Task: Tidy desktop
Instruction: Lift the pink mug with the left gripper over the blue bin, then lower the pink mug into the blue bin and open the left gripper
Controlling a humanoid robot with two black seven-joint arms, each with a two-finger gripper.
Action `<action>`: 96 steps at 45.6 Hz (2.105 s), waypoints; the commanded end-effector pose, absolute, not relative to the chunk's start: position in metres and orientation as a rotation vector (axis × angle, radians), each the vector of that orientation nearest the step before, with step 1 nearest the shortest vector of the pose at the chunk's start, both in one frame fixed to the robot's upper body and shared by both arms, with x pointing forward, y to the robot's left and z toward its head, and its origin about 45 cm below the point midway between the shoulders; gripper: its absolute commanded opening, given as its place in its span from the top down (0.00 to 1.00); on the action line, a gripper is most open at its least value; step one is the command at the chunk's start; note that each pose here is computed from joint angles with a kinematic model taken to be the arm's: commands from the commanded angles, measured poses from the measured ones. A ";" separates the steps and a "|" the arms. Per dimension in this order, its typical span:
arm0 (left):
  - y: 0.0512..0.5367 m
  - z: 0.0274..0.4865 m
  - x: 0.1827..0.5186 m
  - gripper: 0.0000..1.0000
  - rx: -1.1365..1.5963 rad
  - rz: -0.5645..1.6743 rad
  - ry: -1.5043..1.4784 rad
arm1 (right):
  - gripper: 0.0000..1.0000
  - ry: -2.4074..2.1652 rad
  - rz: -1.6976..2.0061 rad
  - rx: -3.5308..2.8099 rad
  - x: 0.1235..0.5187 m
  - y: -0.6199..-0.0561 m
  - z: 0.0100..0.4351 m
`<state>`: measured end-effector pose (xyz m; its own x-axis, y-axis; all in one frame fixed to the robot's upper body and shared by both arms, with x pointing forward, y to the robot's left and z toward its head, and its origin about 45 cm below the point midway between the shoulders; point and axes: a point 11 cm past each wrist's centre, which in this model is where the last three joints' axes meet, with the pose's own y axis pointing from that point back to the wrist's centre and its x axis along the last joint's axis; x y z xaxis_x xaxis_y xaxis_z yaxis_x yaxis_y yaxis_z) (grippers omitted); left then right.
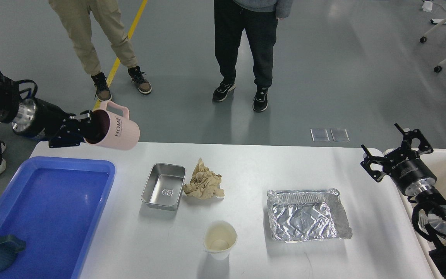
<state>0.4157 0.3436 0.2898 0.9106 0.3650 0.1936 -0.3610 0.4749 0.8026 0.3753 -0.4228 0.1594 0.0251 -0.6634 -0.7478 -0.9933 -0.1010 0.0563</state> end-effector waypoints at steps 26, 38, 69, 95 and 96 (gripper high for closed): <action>0.400 0.313 0.411 1.00 0.782 0.660 0.127 | 0.00 1.672 0.824 -1.848 0.378 -0.428 0.175; 0.462 0.292 0.378 1.00 1.113 0.682 0.193 | 0.00 1.659 0.813 -1.852 0.383 -0.425 0.181; 0.405 0.208 0.372 1.00 1.537 0.272 0.054 | 0.00 1.653 0.790 -1.859 0.388 -0.426 0.190; 0.405 0.213 0.358 1.00 1.653 0.147 0.005 | 0.00 1.644 0.779 -1.860 0.394 -0.425 0.196; 0.406 0.212 0.356 1.00 1.658 0.139 0.006 | 0.00 1.641 0.777 -1.861 0.394 -0.424 0.197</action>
